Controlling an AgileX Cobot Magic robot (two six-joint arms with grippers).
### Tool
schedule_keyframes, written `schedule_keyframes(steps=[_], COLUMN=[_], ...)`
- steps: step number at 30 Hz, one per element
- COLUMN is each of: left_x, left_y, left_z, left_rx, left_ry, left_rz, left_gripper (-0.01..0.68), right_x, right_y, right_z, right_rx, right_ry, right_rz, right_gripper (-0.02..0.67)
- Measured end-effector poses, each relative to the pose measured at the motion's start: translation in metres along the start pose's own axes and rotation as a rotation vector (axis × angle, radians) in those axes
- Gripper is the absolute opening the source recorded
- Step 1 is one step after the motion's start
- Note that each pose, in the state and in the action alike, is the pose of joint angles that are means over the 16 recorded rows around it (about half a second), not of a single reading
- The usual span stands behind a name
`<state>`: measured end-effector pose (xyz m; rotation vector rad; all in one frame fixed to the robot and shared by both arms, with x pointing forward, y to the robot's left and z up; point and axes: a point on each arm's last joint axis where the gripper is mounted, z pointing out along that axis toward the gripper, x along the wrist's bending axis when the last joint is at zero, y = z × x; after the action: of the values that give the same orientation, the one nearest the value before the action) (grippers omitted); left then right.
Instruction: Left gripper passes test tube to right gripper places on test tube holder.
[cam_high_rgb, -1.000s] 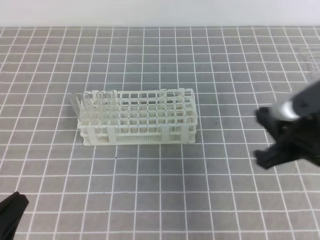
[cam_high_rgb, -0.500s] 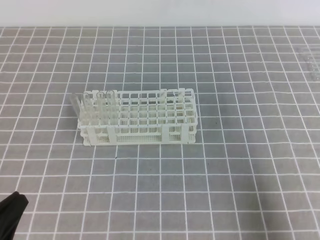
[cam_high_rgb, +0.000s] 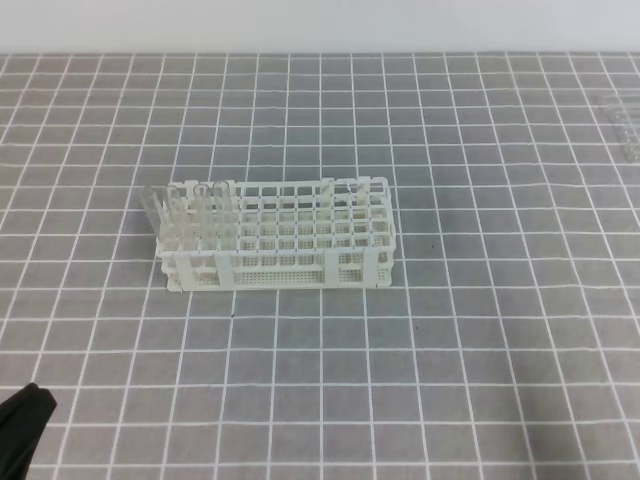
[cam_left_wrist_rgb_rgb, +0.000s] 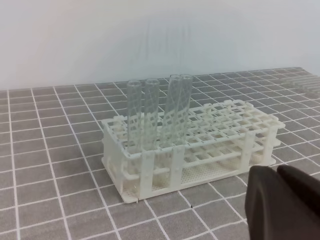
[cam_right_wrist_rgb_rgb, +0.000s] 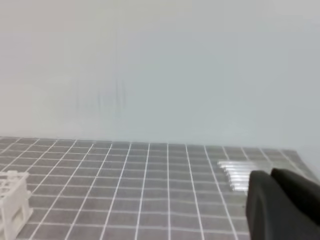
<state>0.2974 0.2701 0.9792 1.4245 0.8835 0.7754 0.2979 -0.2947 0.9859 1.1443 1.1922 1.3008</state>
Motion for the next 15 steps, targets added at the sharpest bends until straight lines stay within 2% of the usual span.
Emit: schedule_keyframes(steps=[9,15], left_x=[0.0,-0.0001], left_y=[0.0005,0.0005], left_z=[-0.0001,0.0], left_rx=[-0.002,-0.002], left_ry=[0.0,0.0], left_rz=[-0.001,-0.001], left_gripper=[0.0,-0.001], right_x=[0.0003,-0.0019], right_y=[0.0035,0.0025], right_z=[-0.0046,-0.0045], right_rx=[-0.055,-0.041], right_ry=[0.003,-0.026], right_rz=[0.054,0.034], right_gripper=[-0.013,-0.013])
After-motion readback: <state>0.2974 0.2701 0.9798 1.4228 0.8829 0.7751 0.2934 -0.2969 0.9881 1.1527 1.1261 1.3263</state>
